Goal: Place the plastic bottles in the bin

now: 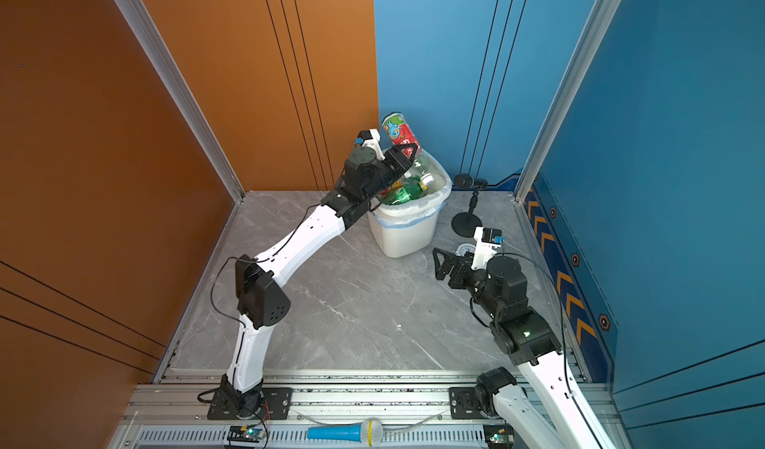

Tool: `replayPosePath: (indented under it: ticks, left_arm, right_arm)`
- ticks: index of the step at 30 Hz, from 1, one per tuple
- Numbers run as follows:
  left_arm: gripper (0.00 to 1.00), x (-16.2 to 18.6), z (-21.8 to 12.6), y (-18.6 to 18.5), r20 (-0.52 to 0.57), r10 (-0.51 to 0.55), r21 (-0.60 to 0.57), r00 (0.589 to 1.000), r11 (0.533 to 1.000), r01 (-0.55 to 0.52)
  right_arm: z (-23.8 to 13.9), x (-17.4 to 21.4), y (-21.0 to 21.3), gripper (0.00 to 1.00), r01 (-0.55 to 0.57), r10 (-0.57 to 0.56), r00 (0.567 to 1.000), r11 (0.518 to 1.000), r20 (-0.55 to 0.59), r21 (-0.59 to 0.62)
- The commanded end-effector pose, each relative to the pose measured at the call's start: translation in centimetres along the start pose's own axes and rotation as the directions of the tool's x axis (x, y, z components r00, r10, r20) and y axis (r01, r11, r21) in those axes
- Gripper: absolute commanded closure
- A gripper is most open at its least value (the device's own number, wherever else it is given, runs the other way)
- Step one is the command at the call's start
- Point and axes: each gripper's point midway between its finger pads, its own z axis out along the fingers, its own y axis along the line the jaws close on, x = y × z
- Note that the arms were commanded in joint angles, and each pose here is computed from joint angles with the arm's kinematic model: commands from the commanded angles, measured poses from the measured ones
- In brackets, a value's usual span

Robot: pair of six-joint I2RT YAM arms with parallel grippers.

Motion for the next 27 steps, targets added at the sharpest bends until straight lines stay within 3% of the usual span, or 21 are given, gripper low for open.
replayPosePath:
  ticks: [1, 4, 6, 9, 11, 20, 27]
  left_arm:
    - [0.48, -1.1, 0.6, -0.9, 0.028, -0.039, 0.004, 0.999, 0.999, 0.039]
    - [0.48, -0.6, 1.2, -0.3, 0.021, -0.047, -0.016, 0.999, 0.999, 0.047]
    - [0.42, -0.4, 1.3, 0.3, 0.017, -0.049, -0.031, 0.999, 0.998, 0.050]
    - [0.24, -0.2, 1.1, 0.5, 0.004, -0.049, -0.039, 0.999, 0.998, 0.050]
    - [0.03, -0.4, 0.6, 0.2, 0.000, -0.040, -0.043, 0.999, 0.998, 0.040]
    - [0.02, -3.2, -3.2, -2.7, 0.044, -0.006, 0.010, 0.999, 1.000, 0.005]
    - [0.02, -5.8, -8.0, -8.3, 0.099, 0.083, 0.139, 0.992, 0.986, -0.096]
  right_arm:
    - [-0.7, -0.9, -0.3, 0.00, 0.027, -0.027, 0.999, 0.999, 0.025, 0.024]
    - [-0.6, -0.9, -0.4, 0.00, 0.026, -0.026, 0.999, 0.999, 0.025, 0.025]
    - [-0.5, -0.8, -0.5, 0.00, 0.025, -0.025, 0.999, 0.999, 0.024, 0.024]
    - [-0.4, -0.7, -0.6, 0.00, 0.024, -0.025, 1.000, 0.999, 0.019, 0.027]
    - [-0.4, -0.7, -0.7, 0.00, 0.023, -0.023, 1.000, 0.999, 0.021, 0.029]
    - [-0.4, -0.8, -1.2, 0.00, 0.008, -0.009, 1.000, 0.999, 0.023, 0.042]
    - [-0.3, -0.7, -1.6, 0.00, -0.005, 0.004, 1.000, 0.998, 0.016, 0.057]
